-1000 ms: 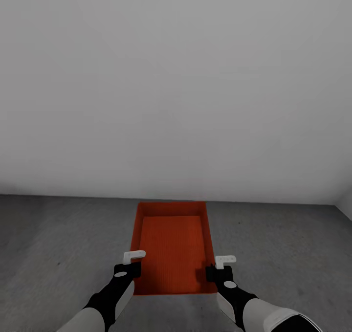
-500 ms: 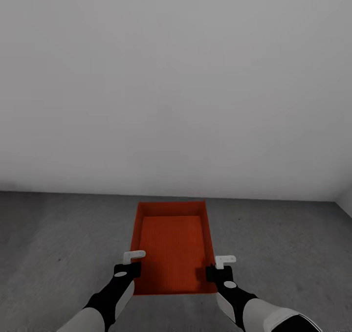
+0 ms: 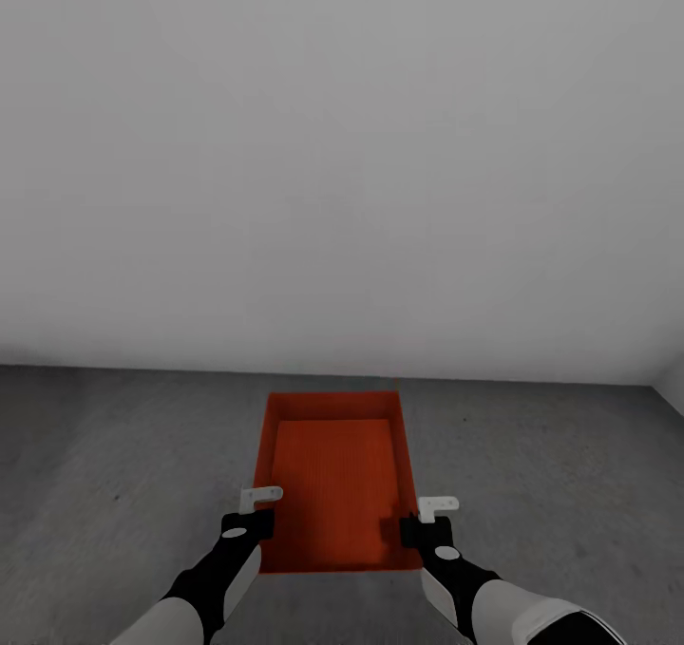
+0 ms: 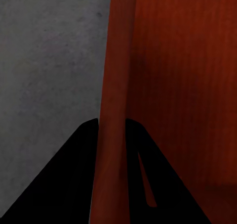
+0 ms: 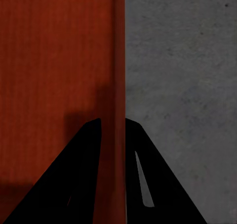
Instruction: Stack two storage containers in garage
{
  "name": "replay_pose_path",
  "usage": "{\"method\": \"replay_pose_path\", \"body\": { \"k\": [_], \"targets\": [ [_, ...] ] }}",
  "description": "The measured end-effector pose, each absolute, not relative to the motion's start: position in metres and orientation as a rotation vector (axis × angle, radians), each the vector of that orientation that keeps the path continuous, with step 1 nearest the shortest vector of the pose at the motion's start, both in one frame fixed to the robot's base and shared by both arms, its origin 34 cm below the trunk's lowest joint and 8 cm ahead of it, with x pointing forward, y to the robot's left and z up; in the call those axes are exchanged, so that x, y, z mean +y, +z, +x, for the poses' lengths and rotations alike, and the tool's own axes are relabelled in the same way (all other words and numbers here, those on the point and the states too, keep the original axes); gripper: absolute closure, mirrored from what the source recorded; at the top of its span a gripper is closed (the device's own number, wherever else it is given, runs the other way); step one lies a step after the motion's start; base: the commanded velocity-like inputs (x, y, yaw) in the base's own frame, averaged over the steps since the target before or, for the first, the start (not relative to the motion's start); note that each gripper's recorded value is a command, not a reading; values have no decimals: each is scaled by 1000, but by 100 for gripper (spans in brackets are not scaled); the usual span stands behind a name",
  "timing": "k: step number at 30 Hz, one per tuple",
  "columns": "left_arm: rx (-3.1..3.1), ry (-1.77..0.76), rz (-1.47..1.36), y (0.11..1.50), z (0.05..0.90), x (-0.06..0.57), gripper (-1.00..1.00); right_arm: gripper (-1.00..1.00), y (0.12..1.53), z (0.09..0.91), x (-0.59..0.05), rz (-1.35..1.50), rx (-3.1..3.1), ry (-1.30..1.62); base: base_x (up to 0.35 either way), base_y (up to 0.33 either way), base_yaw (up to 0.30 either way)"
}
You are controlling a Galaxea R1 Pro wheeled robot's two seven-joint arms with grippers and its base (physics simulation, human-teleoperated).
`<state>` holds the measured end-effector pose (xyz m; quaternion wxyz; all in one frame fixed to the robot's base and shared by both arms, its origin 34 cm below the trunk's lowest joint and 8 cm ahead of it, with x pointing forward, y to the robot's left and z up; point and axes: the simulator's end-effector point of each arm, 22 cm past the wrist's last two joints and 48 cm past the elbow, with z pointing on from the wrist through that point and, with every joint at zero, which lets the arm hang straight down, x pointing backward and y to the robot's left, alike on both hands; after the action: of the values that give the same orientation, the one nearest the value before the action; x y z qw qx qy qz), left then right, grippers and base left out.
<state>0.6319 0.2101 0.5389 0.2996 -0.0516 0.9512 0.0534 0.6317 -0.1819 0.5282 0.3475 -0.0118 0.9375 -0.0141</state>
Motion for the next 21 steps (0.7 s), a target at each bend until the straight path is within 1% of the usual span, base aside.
{"method": "replay_pose_path", "body": {
  "k": [21],
  "targets": [
    [2558, 145, -135, 523, 623, 210, 100, 100, 512, 622, -182, -30, 2464, -36, 0, 0, 0]
  ]
}}
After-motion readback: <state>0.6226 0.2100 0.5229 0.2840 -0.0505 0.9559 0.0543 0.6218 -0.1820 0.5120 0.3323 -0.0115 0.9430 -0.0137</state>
